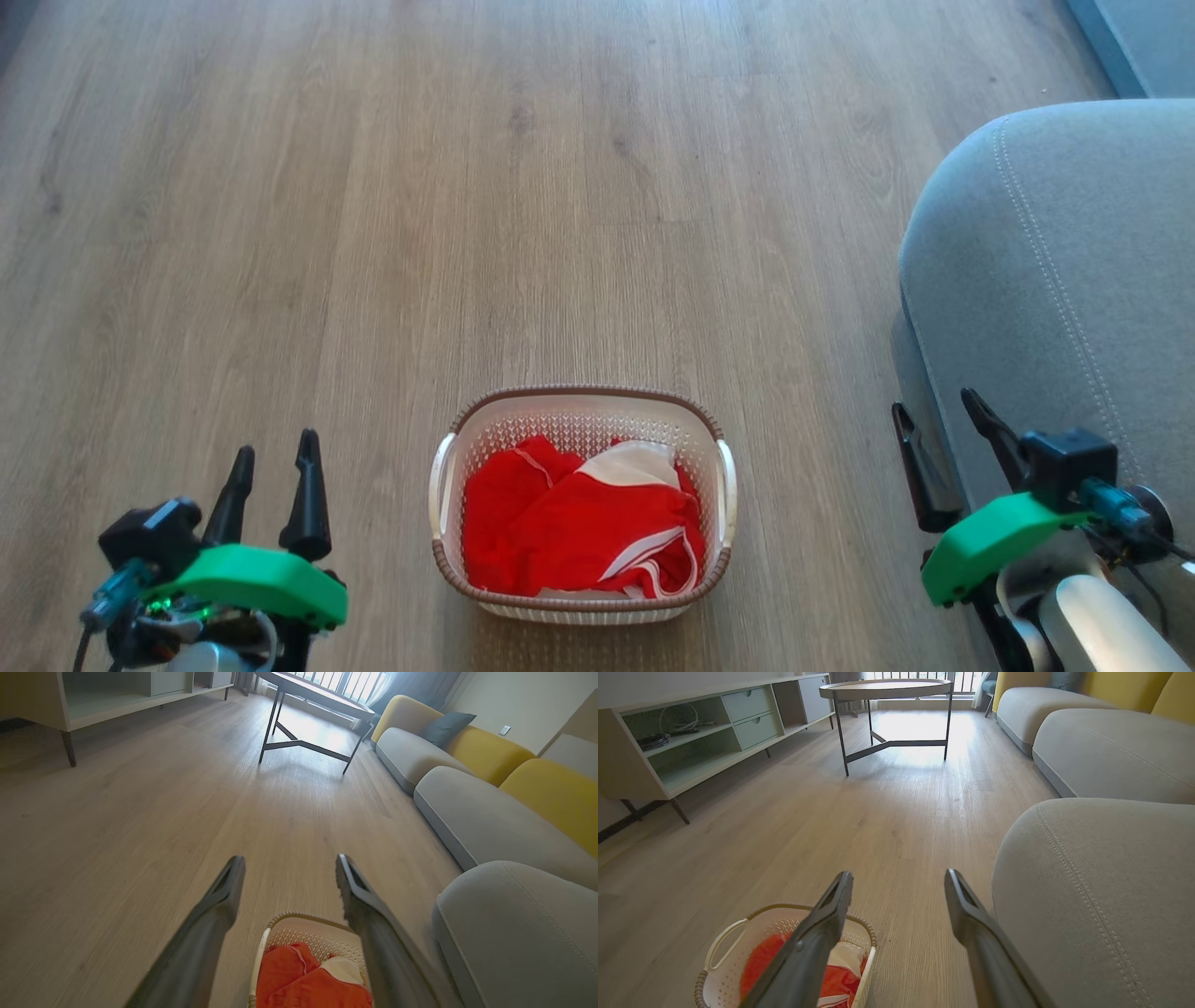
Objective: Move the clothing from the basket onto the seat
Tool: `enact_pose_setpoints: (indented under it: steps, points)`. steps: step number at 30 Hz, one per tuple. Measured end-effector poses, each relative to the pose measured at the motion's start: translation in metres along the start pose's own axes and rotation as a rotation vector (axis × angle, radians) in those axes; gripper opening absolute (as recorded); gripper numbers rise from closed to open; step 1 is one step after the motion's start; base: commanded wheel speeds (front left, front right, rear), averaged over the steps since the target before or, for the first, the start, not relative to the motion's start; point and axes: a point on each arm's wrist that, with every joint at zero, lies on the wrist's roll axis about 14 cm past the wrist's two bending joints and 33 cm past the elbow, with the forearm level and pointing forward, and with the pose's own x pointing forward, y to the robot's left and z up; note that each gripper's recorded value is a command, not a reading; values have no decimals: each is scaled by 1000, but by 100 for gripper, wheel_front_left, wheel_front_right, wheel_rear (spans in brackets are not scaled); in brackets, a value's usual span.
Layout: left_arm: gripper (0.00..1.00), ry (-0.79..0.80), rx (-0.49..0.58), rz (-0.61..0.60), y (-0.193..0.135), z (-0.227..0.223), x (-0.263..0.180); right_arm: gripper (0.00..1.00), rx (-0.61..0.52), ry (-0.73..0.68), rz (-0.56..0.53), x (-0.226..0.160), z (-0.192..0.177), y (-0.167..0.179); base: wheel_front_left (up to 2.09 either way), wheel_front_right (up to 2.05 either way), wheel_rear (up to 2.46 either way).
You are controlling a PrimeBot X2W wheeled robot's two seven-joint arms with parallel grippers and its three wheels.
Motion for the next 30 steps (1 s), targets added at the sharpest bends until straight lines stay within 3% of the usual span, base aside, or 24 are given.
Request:
enact_pose_setpoints:
  steps: [17,30]
  points:
    - [100,-10,191,-41,-4,-1,1,100,-166,-22,69,0,2,9,0,0,0]
    - [100,-8,195,-33,-1,-2,3,100,-152,-12,40,-7,-2,3,0,0,0]
